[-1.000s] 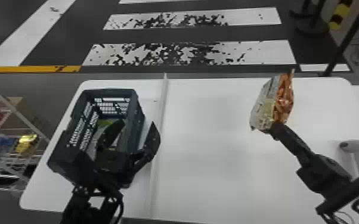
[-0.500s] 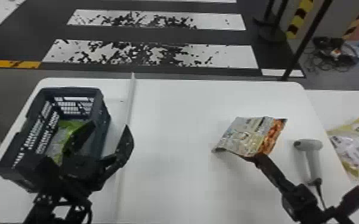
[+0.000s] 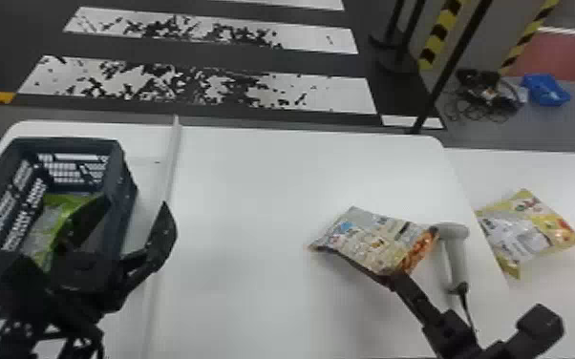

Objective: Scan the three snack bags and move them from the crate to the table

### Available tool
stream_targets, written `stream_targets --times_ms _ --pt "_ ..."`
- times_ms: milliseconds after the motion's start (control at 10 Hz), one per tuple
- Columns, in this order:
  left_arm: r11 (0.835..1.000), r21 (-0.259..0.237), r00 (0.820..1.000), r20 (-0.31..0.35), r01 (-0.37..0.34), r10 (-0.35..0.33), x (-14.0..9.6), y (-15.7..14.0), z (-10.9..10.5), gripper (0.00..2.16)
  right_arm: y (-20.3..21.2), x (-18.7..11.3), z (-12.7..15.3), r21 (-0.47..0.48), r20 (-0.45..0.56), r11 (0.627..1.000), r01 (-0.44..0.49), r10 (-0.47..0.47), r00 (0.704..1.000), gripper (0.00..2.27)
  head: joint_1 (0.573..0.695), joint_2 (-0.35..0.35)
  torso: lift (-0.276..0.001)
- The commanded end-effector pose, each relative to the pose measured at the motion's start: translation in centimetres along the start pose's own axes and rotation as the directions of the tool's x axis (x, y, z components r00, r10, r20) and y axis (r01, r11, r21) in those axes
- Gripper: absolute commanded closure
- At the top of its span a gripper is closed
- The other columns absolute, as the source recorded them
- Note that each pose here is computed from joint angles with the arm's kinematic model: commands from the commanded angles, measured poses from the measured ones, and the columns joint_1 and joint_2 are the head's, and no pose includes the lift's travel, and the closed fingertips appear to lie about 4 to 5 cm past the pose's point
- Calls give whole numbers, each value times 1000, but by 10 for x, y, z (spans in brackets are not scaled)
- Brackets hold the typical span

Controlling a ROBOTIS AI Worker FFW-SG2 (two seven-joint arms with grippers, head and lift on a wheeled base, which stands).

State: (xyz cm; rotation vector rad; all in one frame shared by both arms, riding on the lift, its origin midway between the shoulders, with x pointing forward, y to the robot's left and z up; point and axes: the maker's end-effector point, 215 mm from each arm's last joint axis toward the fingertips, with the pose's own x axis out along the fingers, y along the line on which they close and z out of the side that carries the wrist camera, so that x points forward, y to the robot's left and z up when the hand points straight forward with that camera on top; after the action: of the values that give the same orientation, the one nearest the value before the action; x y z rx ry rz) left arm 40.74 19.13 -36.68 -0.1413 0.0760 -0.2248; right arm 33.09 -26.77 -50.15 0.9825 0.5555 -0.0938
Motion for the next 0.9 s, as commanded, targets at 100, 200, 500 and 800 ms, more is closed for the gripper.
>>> stream_targets --times_ms 100,200,500,800 --pt "1000 -3 1000 6 -1 1 1 0 2 36 6 -8 -21 -45 -76 998 41 -45 996 60 695 -111 -62" --pt "1000 -2 1000 8 -2 2 2 1 2 36 10 -9 -24 -72 -93 996 43 -49 994 60 695 -96 -62" --pt "1000 -7 1000 9 5 -5 4 -4 2 36 30 -27 -74 -150 -301 989 11 -56 952 60 695 -29 -62" --pt "1000 -5 1000 11 4 -4 3 -3 2 36 48 -12 -30 -281 -207 960 0 -61 976 76 695 -23 -62"
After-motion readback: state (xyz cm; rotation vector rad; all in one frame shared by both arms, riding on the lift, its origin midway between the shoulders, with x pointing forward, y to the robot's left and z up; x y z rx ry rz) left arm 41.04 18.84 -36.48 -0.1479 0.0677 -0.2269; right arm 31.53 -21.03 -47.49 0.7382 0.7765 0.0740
